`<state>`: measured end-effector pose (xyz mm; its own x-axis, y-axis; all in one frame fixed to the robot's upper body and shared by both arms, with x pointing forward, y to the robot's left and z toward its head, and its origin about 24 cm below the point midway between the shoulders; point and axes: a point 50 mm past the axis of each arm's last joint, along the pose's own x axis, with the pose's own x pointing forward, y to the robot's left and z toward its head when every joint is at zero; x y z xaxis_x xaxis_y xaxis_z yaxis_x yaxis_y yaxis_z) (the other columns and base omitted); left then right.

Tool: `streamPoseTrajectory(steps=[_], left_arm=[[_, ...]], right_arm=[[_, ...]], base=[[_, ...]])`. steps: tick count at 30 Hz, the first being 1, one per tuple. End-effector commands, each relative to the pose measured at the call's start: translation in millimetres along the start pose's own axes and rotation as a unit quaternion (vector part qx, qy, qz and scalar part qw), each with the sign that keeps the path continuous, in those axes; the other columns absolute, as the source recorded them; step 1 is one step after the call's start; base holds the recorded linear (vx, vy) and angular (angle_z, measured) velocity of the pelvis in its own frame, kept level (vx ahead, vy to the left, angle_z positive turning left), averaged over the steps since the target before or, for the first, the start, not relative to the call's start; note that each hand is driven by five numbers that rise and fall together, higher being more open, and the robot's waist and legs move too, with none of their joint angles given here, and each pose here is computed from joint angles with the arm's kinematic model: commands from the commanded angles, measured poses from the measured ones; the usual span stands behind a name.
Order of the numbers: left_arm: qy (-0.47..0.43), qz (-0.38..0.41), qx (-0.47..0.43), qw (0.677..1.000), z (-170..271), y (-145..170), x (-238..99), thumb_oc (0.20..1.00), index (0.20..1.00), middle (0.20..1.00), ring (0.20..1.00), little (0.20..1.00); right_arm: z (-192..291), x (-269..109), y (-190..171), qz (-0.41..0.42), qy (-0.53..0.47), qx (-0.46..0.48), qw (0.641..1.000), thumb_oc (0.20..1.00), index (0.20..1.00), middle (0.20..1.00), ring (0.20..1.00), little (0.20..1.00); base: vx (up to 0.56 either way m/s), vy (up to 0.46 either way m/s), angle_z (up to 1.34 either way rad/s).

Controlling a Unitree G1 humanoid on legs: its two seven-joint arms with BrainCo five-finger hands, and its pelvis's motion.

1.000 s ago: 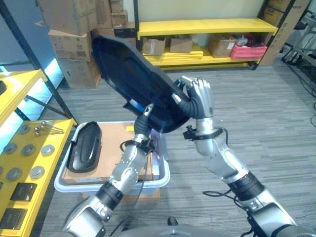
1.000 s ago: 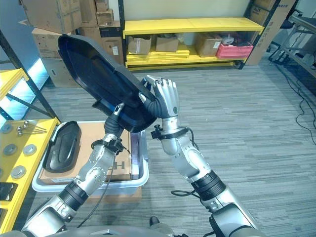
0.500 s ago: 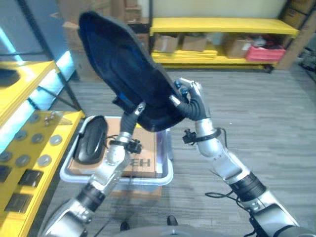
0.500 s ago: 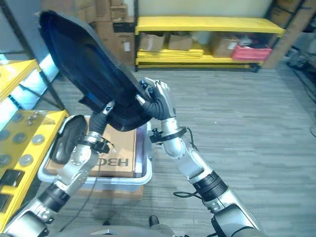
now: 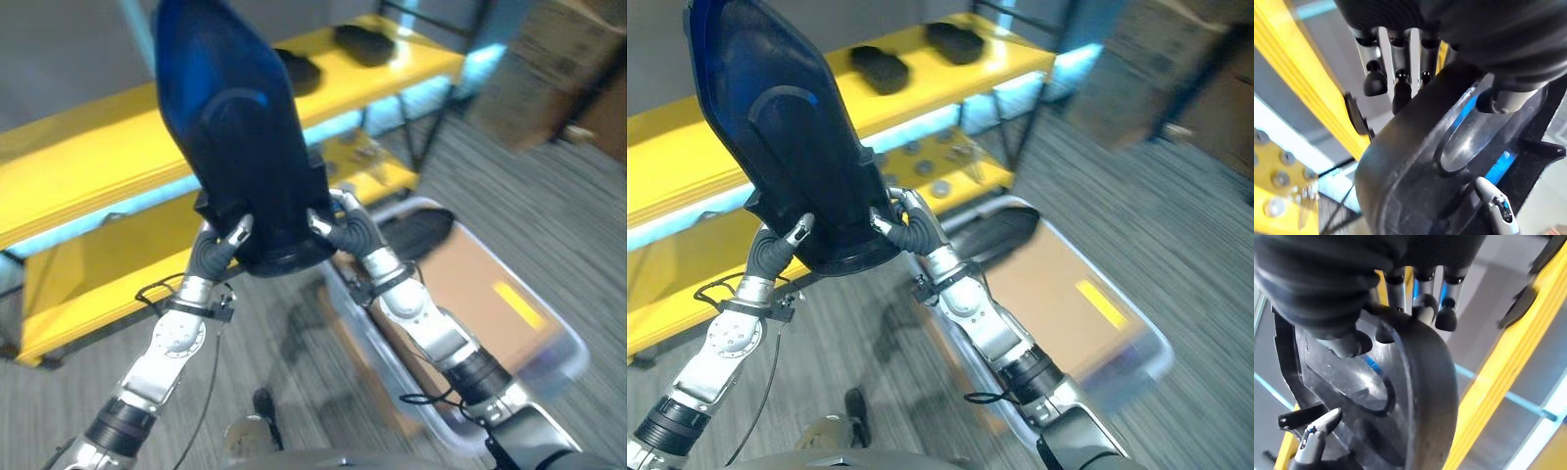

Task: Move parts from the plastic box to the shelf.

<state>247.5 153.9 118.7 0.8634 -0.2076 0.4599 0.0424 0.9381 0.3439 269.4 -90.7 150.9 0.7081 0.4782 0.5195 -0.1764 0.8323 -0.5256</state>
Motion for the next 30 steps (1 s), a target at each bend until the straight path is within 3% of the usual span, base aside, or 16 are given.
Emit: streamPoseTrajectory(steps=[1,8,17,18,19,30], left_arm=[[-0.117,0.069,0.126,0.983,32,57,24,0.200,0.200,0.200,0.200,0.200],[-0.165,0.050,0.132,0.976,49,49,34,0.200,0.200,0.200,0.200,0.200],[-0.175,0.007,0.108,0.979,49,27,51,0.200,0.200,0.200,0.200,0.200],[-0.175,0.002,0.106,0.979,48,25,51,0.200,0.200,0.200,0.200,0.200],[-0.166,0.008,0.095,0.981,44,22,50,0.200,0.200,0.200,0.200,0.200],[-0.111,0.057,0.113,0.986,29,50,25,0.200,0.200,0.200,0.200,0.200]], right_arm=[[17,0,-17,0.000,-0.057,0.033,0.998,0.200,0.200,0.200,0.200,0.200],[17,1,-12,-0.005,-0.049,0.037,0.998,0.200,0.200,0.200,0.200,0.200],[2,-33,-27,-0.041,0.006,0.058,0.997,0.203,0.203,0.203,0.203,0.203],[0,-37,-31,-0.049,0.014,0.064,0.997,0.391,0.391,0.391,0.391,0.391],[-7,-49,-39,-0.075,0.039,0.082,0.993,1.000,1.000,1.000,1.000,1.000],[-26,-94,-68,-0.135,0.119,0.125,0.976,1.000,1.000,1.000,1.000,1.000]], base=[[0.21,0.323,1.08],[0.23,0.341,0.73],[0.27,0.104,0.59],[0.28,-0.052,1.09],[0.23,-0.054,1.16],[0.20,-0.125,0.40]])
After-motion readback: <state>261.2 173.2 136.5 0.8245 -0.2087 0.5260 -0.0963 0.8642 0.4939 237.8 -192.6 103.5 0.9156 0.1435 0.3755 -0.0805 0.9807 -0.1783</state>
